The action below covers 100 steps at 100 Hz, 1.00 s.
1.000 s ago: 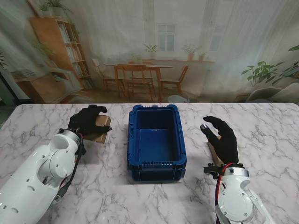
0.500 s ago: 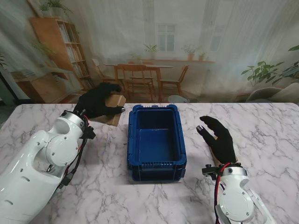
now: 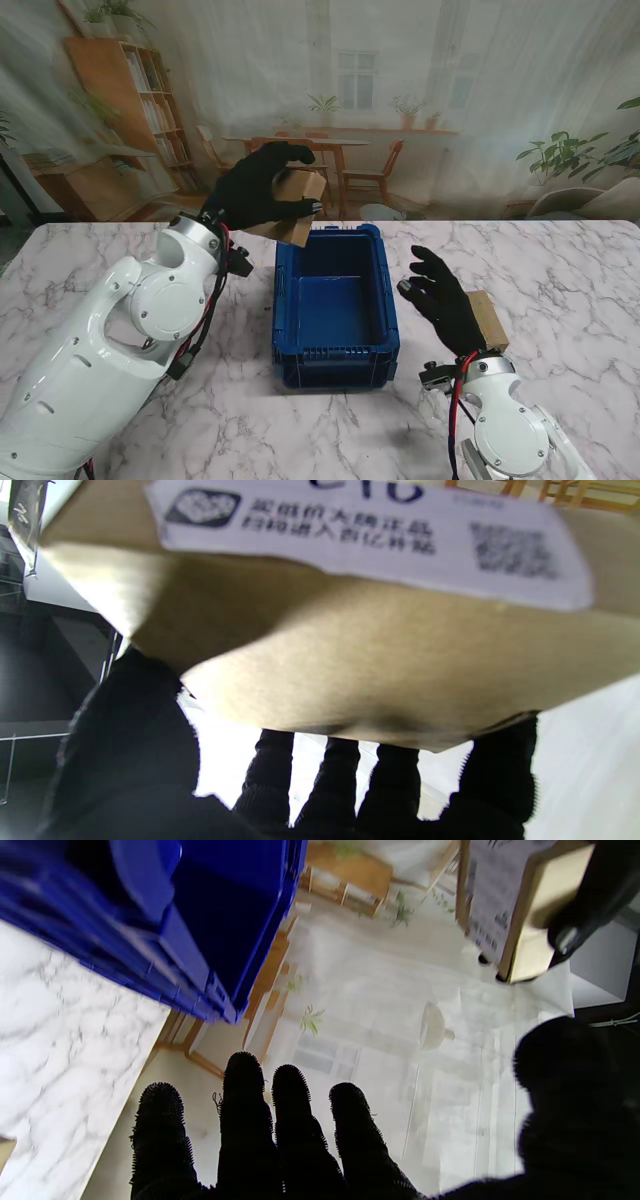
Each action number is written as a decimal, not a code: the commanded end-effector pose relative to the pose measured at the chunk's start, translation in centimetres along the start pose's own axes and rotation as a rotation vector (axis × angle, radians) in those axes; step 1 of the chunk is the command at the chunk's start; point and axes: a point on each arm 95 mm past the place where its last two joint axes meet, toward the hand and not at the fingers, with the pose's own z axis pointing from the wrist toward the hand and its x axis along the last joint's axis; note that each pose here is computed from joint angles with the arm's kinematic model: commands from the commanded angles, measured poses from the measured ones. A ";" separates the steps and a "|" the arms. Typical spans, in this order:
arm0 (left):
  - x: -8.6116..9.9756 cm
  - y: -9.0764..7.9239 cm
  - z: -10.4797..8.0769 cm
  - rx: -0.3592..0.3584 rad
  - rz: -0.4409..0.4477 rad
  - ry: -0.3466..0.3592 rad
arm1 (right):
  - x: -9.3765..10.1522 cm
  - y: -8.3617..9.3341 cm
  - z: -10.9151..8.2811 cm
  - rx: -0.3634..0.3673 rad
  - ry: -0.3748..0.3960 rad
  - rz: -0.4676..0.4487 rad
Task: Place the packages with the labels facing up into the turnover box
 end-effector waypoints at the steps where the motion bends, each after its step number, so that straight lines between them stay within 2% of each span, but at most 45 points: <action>1: 1.3 0.6 0.2 -0.004 -0.036 0.034 | 0.3 0.0 -0.1 0.009 0.001 -0.005; 26: 2.8 1.4 0.6 0.008 -0.104 0.062 | 1.0 -1.6 1.2 0.111 -0.010 -0.025; 37: 3.4 1.4 0.8 0.002 -0.111 0.070 | 1.8 -2.1 1.9 0.122 0.007 -0.046; 59: 4.9 1.0 2.2 -0.020 -0.107 0.068 | 3.2 -2.5 3.3 0.074 0.052 -0.145; 81: 6.3 1.1 3.2 -0.020 -0.128 0.056 | 4.5 -2.5 4.4 0.023 0.067 -0.157; 92: 6.6 1.2 3.5 -0.016 -0.063 0.069 | 5.4 -2.5 4.5 -0.001 0.081 -0.149; 100: 6.9 1.3 3.7 -0.016 -0.059 0.073 | 6.0 -2.5 4.6 -0.009 0.096 -0.151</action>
